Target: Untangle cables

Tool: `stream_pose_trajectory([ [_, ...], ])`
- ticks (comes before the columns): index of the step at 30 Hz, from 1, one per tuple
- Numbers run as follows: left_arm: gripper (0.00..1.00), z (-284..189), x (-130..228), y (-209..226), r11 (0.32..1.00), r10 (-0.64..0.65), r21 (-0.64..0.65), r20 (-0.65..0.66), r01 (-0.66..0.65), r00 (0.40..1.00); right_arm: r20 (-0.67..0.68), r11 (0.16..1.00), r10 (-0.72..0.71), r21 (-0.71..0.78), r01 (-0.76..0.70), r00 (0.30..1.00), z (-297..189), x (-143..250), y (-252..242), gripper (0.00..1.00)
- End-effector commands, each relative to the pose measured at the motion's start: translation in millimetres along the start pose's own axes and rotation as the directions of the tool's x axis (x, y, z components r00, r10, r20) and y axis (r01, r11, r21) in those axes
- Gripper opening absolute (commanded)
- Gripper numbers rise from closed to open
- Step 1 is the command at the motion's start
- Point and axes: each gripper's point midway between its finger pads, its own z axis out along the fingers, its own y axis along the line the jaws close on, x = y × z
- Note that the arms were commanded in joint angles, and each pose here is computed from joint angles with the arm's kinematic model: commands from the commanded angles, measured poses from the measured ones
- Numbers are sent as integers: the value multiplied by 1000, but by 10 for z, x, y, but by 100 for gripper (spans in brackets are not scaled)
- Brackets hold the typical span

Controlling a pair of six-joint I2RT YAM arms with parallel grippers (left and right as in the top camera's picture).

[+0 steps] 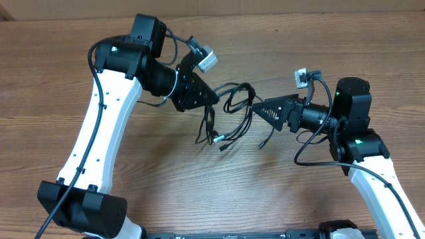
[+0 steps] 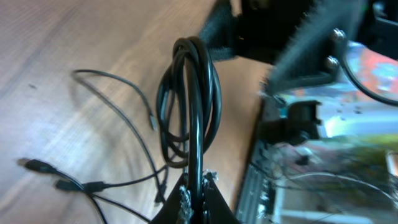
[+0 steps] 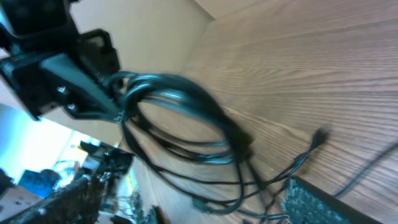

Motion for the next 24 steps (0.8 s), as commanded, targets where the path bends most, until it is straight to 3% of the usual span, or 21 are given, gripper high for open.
stream_pose_trajectory([
  [1, 4, -68, -24, -289, 986, 104, 124, 47, -109, 993, 16, 998, -64, 19, 63, 998, -23, -45, 18, 88],
  [9, 4, -123, -157, -536, 954, 137, 243, 157, -173, 978, -26, 969, -218, -120, 214, 976, -28, 74, 247, 88],
  [15, 4, -44, -112, -546, 956, 158, 231, 118, -181, 980, -29, 934, -285, -232, 271, 958, -57, 128, 438, 87],
  [17, 4, -13, -104, -563, 954, 168, 231, 108, -189, 980, -27, 923, -299, -261, 282, 954, -70, 134, 490, 77],
  [20, 4, -6, -122, -541, 954, 185, 219, 112, -206, 976, -28, 921, -300, -268, 282, 953, -73, 139, 500, 49],
  [24, 4, 7, -124, -458, 957, 212, 180, 101, -227, 972, -28, 921, -300, -268, 282, 954, -73, 139, 500, 20],
])
